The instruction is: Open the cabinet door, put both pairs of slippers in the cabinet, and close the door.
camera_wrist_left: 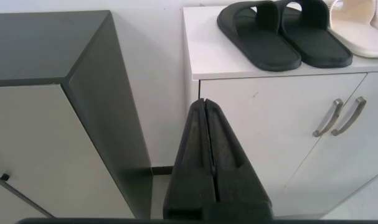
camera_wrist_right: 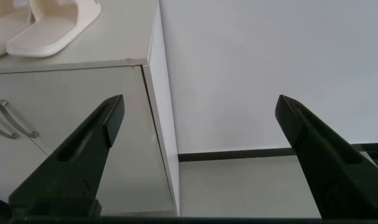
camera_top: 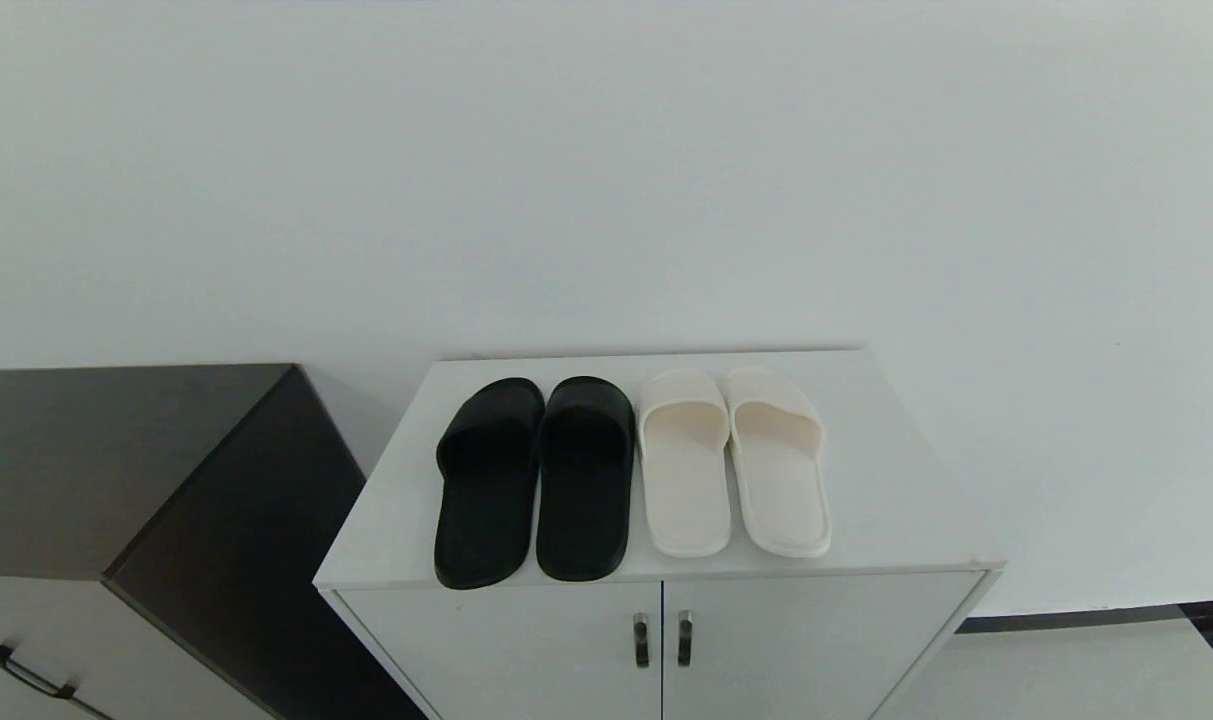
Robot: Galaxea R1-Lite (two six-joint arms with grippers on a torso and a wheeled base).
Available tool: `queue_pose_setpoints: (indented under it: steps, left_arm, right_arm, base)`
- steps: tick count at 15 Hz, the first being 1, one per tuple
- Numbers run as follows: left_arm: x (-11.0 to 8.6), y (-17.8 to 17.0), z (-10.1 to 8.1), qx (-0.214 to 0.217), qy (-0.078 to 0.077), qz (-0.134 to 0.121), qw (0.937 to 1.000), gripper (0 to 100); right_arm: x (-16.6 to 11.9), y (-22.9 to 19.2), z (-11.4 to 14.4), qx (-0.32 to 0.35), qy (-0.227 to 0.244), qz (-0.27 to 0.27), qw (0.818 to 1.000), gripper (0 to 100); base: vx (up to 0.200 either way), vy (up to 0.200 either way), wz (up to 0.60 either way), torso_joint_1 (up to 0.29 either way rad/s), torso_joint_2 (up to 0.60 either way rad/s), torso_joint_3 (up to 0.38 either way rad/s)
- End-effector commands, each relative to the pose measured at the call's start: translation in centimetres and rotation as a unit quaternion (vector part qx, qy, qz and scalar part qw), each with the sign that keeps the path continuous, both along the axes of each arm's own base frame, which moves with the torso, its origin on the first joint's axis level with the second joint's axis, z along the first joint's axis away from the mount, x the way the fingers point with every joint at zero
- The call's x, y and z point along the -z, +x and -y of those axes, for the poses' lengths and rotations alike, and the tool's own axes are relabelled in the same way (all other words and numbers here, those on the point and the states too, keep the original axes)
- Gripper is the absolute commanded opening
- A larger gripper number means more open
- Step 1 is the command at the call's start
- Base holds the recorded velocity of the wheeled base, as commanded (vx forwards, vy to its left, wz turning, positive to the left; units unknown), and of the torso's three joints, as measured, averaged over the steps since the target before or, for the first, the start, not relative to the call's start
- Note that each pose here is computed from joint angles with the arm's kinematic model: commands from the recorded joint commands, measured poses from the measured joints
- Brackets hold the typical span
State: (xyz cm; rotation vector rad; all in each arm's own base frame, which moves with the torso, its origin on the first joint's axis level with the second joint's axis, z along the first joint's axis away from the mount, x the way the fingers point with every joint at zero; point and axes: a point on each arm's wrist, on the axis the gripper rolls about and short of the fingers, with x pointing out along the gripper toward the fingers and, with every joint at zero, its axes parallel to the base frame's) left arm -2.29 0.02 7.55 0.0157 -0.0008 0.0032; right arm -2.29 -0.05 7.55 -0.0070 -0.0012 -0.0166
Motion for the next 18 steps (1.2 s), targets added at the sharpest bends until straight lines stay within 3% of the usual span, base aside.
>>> queue_pose_setpoints:
  steps: [1, 7, 10, 18]
  left_arm:
    - [0.0, 0.01, 0.0, 0.0, 0.001, 0.0, 1.0, 0]
    - [0.0, 0.01, 0.0, 0.002, 0.0, 0.0, 1.0, 0]
    - [0.0, 0.01, 0.0, 0.001, 0.0, 0.0, 1.0, 0]
    - [0.0, 0.01, 0.0, 0.001, -0.001, 0.0, 1.0, 0]
  right_arm:
    - [0.0, 0.01, 0.0, 0.0, 0.0, -0.001, 1.0, 100]
    - [-0.01, 0.01, 0.01, 0.002, -0.003, 0.0, 1.0, 100]
    - [-0.09, -0.01, 0.0, 0.0, -0.036, 0.002, 0.999, 100]
    - [-0.16, -0.02, 0.0, 0.0, -0.035, 0.004, 0.999, 100]
  base:
    - [0.0, 0.0, 0.0, 0.0, 0.0, 0.0]
    - [0.0, 0.0, 0.0, 0.0, 0.0, 0.0]
    - [0.0, 0.0, 0.0, 0.0, 0.0, 0.0]
    - [0.0, 0.0, 0.0, 0.0, 0.0, 0.0]
